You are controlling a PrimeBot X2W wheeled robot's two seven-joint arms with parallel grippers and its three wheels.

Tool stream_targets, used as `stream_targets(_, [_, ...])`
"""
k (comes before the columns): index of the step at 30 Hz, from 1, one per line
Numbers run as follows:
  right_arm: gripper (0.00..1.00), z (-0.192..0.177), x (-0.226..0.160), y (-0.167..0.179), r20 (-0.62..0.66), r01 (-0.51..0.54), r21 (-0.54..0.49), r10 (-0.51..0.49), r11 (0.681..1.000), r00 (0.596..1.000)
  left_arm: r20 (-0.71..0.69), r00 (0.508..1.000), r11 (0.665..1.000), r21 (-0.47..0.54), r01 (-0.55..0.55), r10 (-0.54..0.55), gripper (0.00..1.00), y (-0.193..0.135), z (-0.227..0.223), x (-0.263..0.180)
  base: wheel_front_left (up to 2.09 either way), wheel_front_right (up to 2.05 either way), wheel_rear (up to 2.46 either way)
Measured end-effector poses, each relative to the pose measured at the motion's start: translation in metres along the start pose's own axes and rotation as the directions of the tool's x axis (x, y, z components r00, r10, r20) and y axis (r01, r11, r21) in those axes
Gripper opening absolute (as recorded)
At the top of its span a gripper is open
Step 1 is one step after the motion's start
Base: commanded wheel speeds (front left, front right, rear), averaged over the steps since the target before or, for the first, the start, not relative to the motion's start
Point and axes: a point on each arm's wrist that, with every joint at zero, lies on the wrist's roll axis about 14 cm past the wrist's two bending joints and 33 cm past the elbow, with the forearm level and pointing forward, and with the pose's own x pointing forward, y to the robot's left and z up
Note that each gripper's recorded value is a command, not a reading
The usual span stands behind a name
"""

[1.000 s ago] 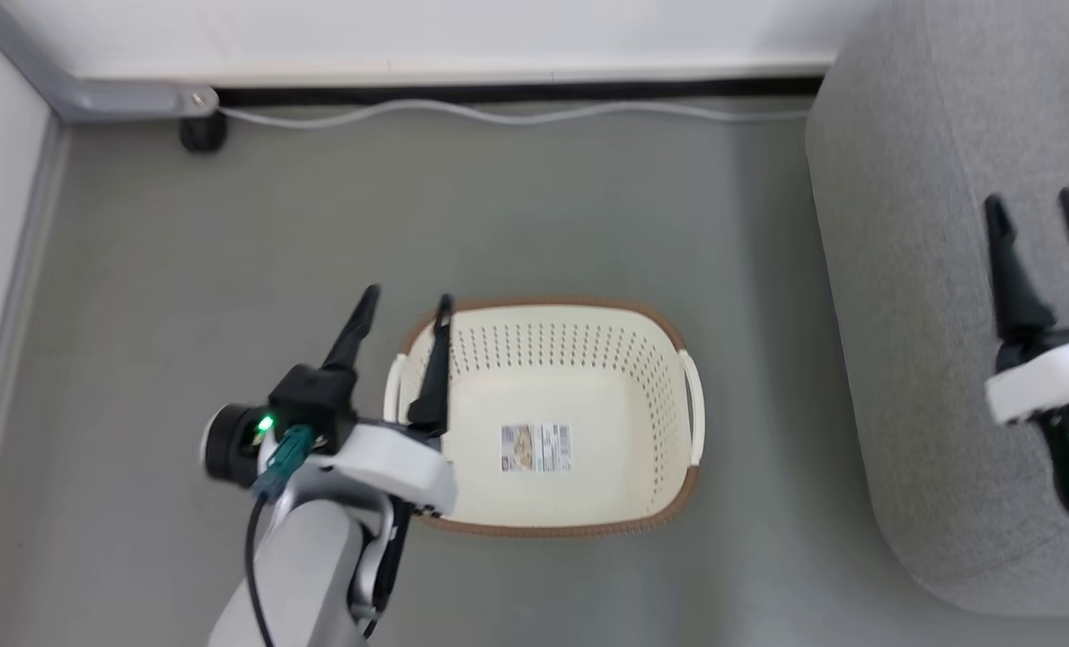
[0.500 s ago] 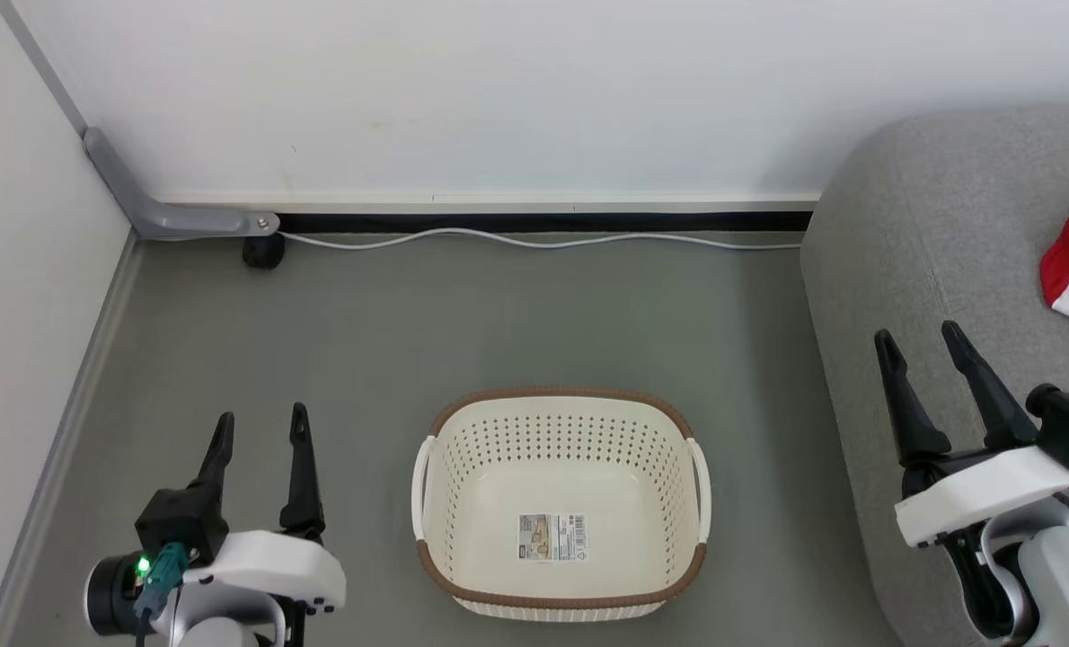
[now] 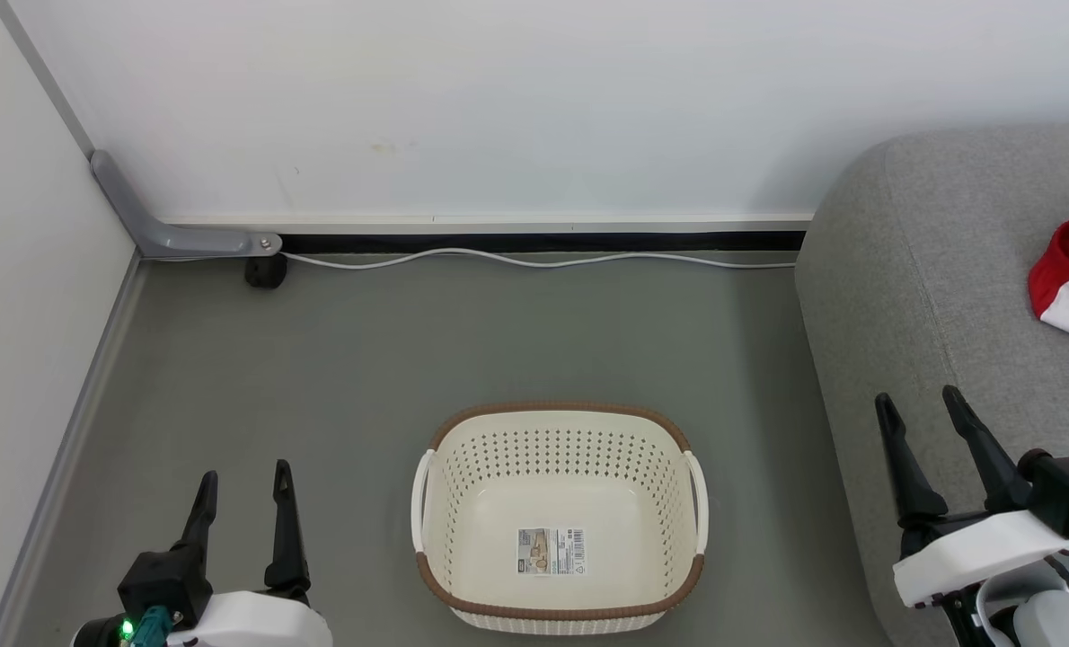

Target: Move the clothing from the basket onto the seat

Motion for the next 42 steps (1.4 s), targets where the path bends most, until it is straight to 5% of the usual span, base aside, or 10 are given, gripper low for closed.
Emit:
stream_targets(15, [1.0,0.002,-0.003,-0.003,0.008,0.014,-0.002,-0.014,1.0,1.0,-0.006,0.999,0.999,0.001,0.036,-0.036,1.0,-0.013,-0.002,-0.002,0.0,0.0,0.0])
stream_targets(16, [0.0,-0.001,-0.003,-0.003,0.0,0.016,0.001,-0.016,1.0,1.0,-0.013,0.999,0.999,0.0,0.035,-0.035,0.0,-0.012,-0.004,-0.002,0.0,0.0,0.0])
stream_targets(22, [0.0,-0.035,-0.021,0.003,-0.1,0.04,0.057,-0.034,0.998,0.994,-0.103,0.995,1.0,-0.023,0.012,-0.014,0.0,-0.009,-0.031,-0.013,0.0,0.0,0.0])
stream_targets(42, [0.0,-0.031,-0.021,-0.011,-0.098,0.133,0.258,-0.111,0.957,0.989,-0.165,0.986,0.971,-0.236,-0.044,0.004,0.0,-0.004,-0.037,-0.013,0.0,0.0,0.0])
